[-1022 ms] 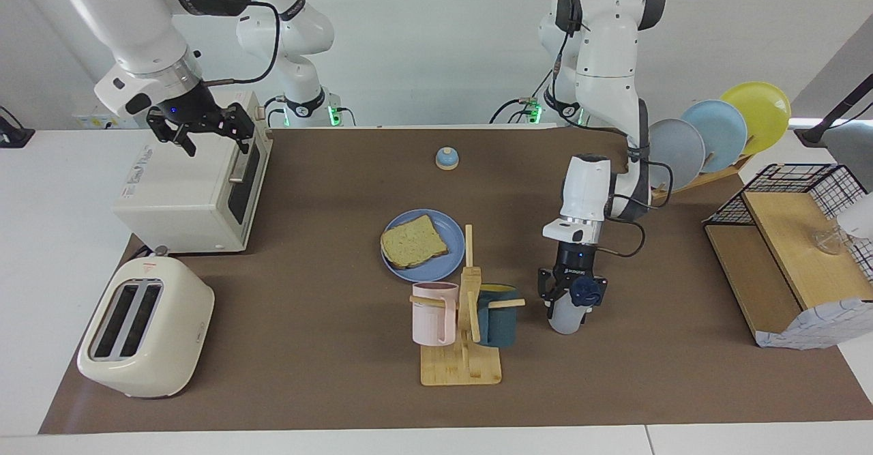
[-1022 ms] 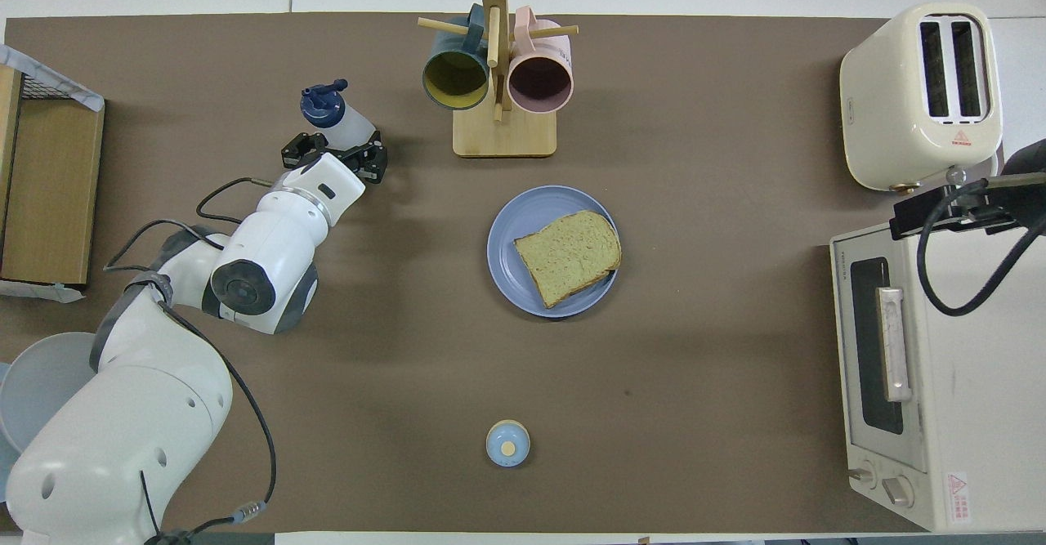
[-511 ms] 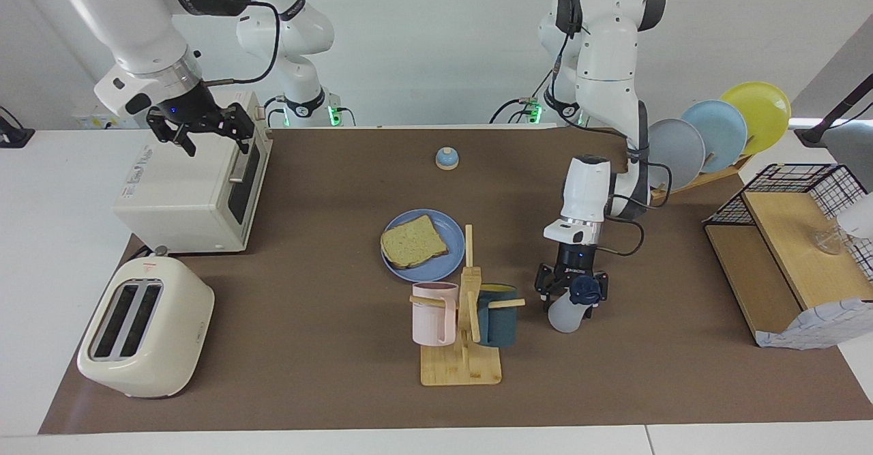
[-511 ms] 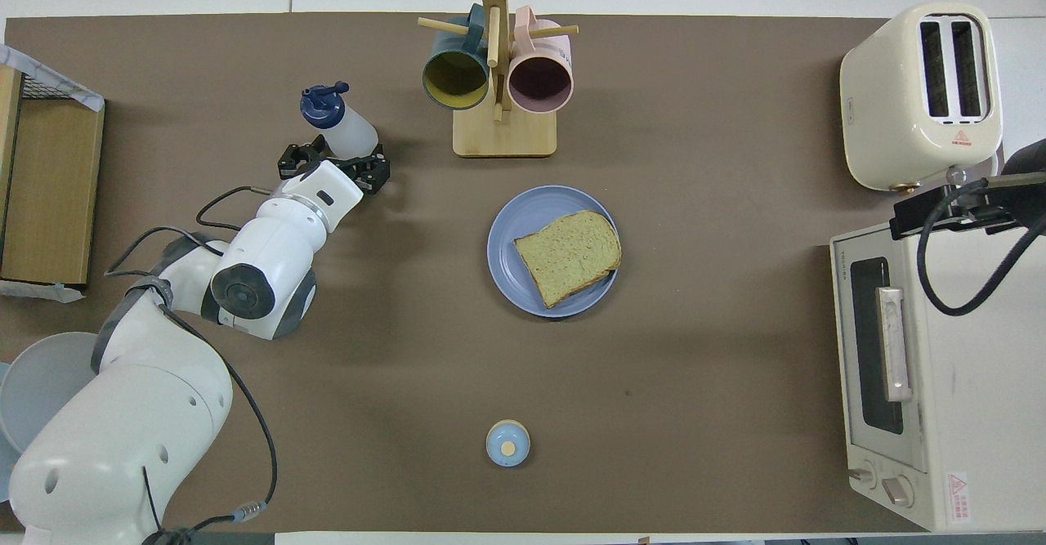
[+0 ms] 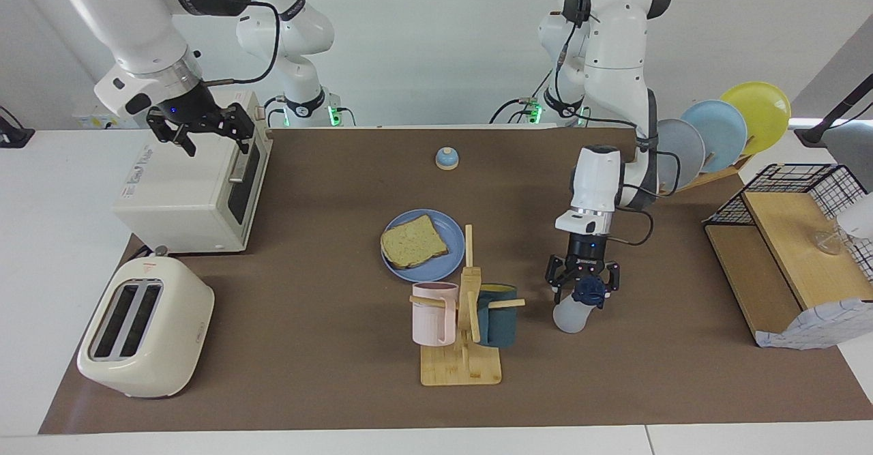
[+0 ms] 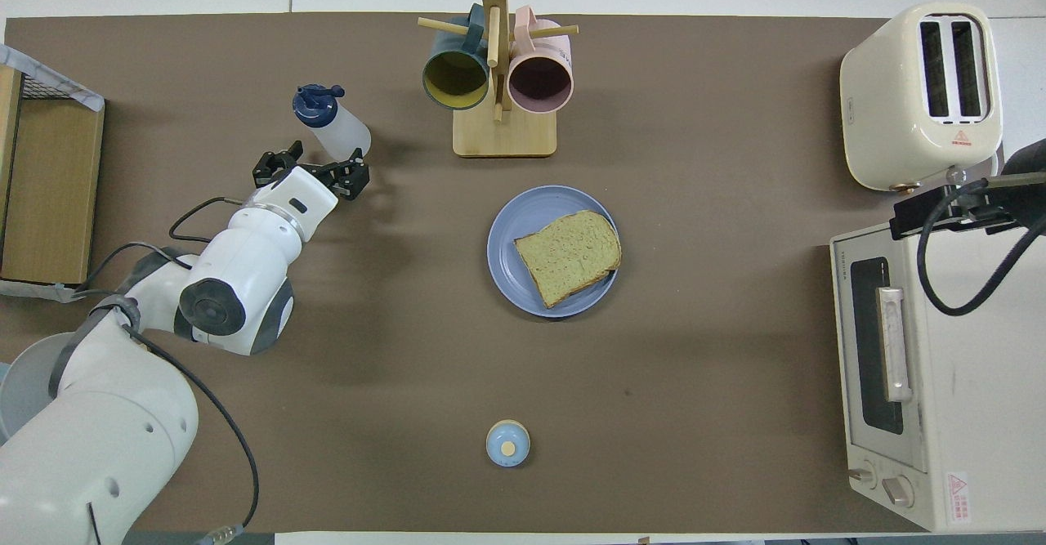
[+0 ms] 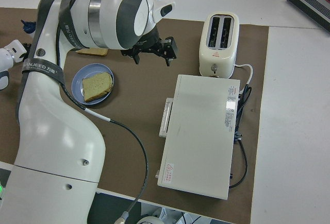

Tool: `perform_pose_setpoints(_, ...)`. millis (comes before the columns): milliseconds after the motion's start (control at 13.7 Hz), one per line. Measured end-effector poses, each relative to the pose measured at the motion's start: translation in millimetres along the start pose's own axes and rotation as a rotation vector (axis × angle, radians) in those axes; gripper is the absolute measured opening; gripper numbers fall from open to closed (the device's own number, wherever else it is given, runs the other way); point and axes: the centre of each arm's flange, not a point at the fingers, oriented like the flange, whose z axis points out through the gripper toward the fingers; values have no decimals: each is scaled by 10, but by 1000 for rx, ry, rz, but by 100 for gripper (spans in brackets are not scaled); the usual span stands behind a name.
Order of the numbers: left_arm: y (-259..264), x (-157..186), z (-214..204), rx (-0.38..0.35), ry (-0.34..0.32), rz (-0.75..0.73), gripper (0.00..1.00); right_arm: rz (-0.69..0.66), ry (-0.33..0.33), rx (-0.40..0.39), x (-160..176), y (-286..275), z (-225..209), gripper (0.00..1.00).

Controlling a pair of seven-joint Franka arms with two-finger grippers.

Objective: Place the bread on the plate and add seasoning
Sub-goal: 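Open the left gripper and withdraw it from the bottle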

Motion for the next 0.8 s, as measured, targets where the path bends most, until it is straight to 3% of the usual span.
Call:
perform_pose_setpoints(146, 34, 34, -321, 9, -69, -14, 100, 0, 0, 0, 0, 0, 0, 100)
perform_pose_setpoints(365, 539, 317, -876, 23, -290, 26, 100, 0, 0, 0, 0, 0, 0, 100)
perform_pose_setpoints(584, 1071, 600, -1475, 47, -436, 5, 100, 0, 0, 0, 0, 0, 0, 100)
perform_pose_setpoints(803, 1232, 1223, -2005, 138, -571, 10, 100, 0, 0, 0, 0, 0, 0, 100)
